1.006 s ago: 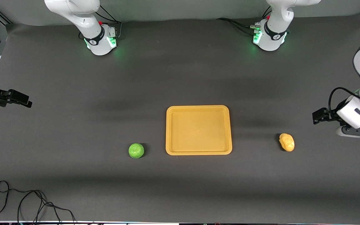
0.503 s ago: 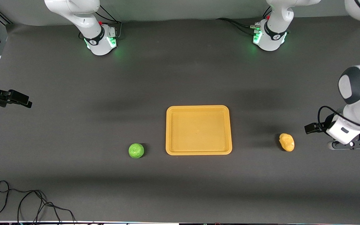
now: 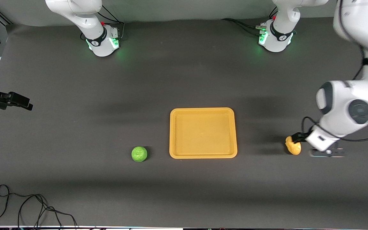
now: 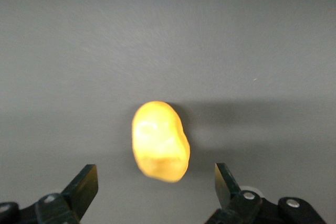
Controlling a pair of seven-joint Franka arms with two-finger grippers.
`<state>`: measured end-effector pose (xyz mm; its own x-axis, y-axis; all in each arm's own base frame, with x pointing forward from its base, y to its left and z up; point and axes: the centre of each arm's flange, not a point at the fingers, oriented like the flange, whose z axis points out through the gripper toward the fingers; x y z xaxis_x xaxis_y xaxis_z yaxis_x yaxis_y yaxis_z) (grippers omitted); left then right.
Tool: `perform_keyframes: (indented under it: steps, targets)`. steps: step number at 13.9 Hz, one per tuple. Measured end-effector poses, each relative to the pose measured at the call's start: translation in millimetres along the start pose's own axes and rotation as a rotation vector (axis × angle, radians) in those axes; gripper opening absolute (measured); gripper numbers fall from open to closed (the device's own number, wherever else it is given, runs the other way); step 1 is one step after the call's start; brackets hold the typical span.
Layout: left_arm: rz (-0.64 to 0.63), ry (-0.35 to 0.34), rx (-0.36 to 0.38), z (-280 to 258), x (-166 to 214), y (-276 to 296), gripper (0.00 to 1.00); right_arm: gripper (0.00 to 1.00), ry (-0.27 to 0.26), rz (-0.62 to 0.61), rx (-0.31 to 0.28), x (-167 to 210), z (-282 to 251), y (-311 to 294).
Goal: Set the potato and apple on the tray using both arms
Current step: 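Lower the left gripper over the yellow potato and close on it, then carry the potato onto the tray with the left gripper and release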
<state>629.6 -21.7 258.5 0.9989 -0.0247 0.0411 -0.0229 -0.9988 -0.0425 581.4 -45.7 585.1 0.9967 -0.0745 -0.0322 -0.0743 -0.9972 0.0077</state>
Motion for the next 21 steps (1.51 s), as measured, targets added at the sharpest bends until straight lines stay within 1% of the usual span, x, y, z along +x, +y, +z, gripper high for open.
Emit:
perform_keyframes:
  steps: [3, 5, 6, 7, 9, 10, 12, 14, 16, 17, 19, 21]
  targets:
    - [-0.003, -0.024, 0.006, 56.2, -5.3, -0.4, 1.0, 1.0, -0.001, 0.0, 0.0, 0.3, 0.6, 0.2]
    - [-0.006, -0.031, 0.009, 70.9, -6.4, -2.9, 0.96, 1.0, -0.002, 0.0, 0.0, 0.4, 0.9, 0.3]
    - [-0.007, -0.025, 0.01, 69.4, -3.9, -3.8, 0.96, 1.0, -0.002, 0.001, 0.0, 0.4, 0.9, 0.3]
    - [-0.009, -0.014, 0.009, 64.5, 0.3, -4.4, 0.9, 1.0, -0.002, 0.001, 0.0, 0.4, 1.0, 0.3]
    - [-0.012, 0.001, 0.009, 54.0, 7.6, -4.7, 0.69, 1.0, -0.002, 0.001, 0.0, 0.5, 1.1, 0.4]
    - [-0.013, -0.008, 0.009, 48.0, 10.4, -5.0, 0.59, 1.0, -0.002, 0.001, 0.0, 0.6, 1.3, 0.5]
    - [-0.025, -0.04, 0.009, 28.9, 16.7, -4.1, 0.59, 1.0, -0.003, 0.001, 0.0, 0.7, 1.5, 0.7]
    - [-0.071, -0.078, 0.01, -0.9, 24.5, 6.6, 0.59, 1.0, -0.003, 0.002, 0.0, 0.7, 1.5, 1.0]
    - [-0.137, -0.108, 0.015, -33.5, 26.9, 44.5, 0.59, 1.0, -0.003, 0.003, 0.0, 0.8, 1.6, 1.4]
    - [-0.172, -0.104, 0.018, -46.4, 25.3, 76.2, 0.59, 1.0, -0.003, 0.003, 0.0, 0.8, 1.6, 1.7]
    - [-0.206, -0.074, 0.016, -63.2, 15.1, 157.7, 0.59, 1.0, -0.003, 0.004, 0.0, 0.8, 1.7, 2.1]
    - [-0.186, -0.063, 0.016, -66.3, -7.3, 239.9, 0.59, 1.0, -0.003, 0.004, 0.0, 0.9, 1.8, 2.4]
